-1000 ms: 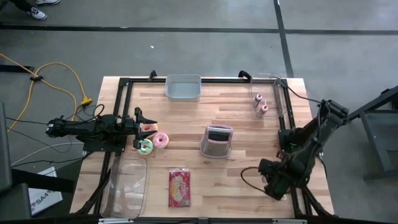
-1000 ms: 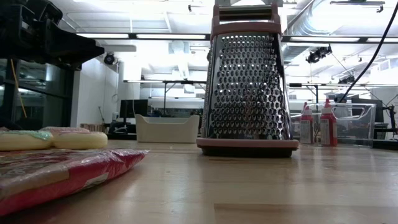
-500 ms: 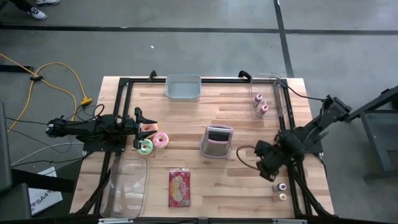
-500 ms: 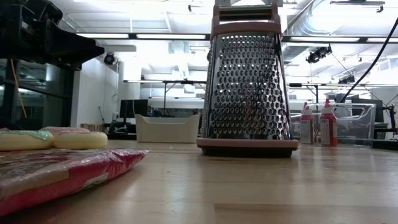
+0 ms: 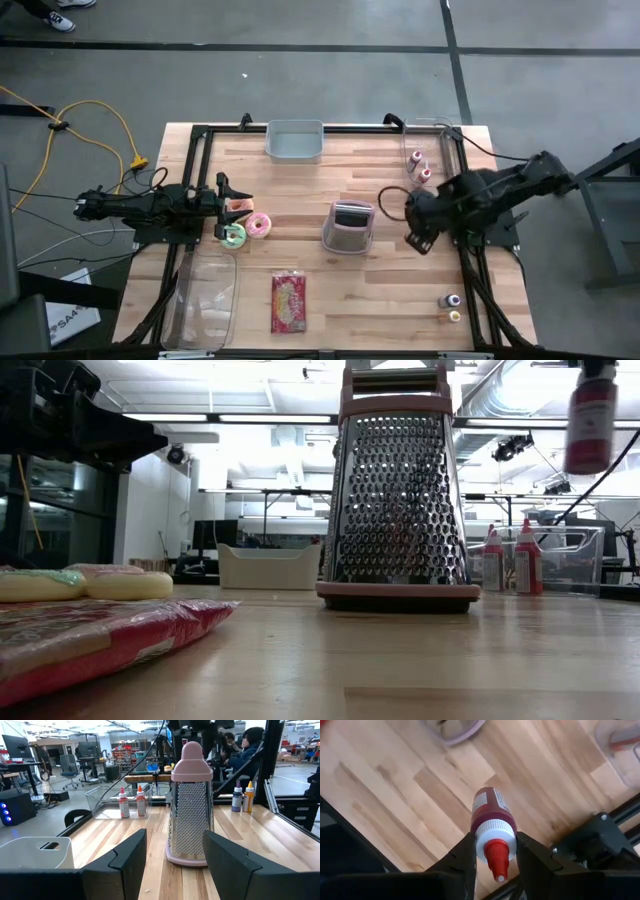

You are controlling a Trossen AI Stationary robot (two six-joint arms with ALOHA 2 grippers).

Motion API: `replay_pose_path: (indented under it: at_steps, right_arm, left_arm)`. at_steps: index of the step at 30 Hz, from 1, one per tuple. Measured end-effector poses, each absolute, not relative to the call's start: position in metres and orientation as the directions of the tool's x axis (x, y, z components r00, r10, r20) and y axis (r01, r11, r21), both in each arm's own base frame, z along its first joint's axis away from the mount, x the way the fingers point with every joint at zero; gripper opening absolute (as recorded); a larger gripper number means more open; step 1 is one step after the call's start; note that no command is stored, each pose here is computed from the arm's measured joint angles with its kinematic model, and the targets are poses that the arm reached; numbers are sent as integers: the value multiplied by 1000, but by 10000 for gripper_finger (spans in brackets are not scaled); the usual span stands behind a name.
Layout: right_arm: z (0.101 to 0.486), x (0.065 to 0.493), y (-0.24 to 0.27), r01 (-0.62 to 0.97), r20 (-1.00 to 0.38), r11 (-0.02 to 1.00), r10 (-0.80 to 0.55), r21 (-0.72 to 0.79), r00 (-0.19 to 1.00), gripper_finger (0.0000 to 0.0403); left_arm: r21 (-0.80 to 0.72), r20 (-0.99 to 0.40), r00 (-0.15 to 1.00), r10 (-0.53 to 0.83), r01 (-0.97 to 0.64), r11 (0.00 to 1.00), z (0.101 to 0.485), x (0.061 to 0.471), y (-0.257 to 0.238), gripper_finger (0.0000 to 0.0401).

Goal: Pick & Place Food Item
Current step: Put the red food coloring into the right transparent bin

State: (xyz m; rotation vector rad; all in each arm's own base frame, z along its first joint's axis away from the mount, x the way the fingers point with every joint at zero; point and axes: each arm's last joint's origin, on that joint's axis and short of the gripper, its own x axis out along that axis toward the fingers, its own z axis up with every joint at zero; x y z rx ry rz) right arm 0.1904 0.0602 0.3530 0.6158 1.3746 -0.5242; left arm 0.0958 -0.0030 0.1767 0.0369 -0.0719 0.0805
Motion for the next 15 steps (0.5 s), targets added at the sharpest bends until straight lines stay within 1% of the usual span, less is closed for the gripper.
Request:
replay_pose_path:
  at_steps: [4, 9, 15]
  right_arm:
    - [357, 189, 40, 684, -988, 721, -1, 105, 152, 106]
    - [357, 193, 11, 713, -988, 695, -21, 94, 152, 106]
    - [357, 193, -29, 773, -986, 630, -72, 70, 148, 106]
  left_arm:
    - [34, 73, 994, 79, -82, 996, 177, 96, -3, 188]
    - [34, 72, 994, 79, -82, 996, 177, 96, -3, 188]
    - [34, 73, 994, 79, -81, 996, 177, 96, -3, 188]
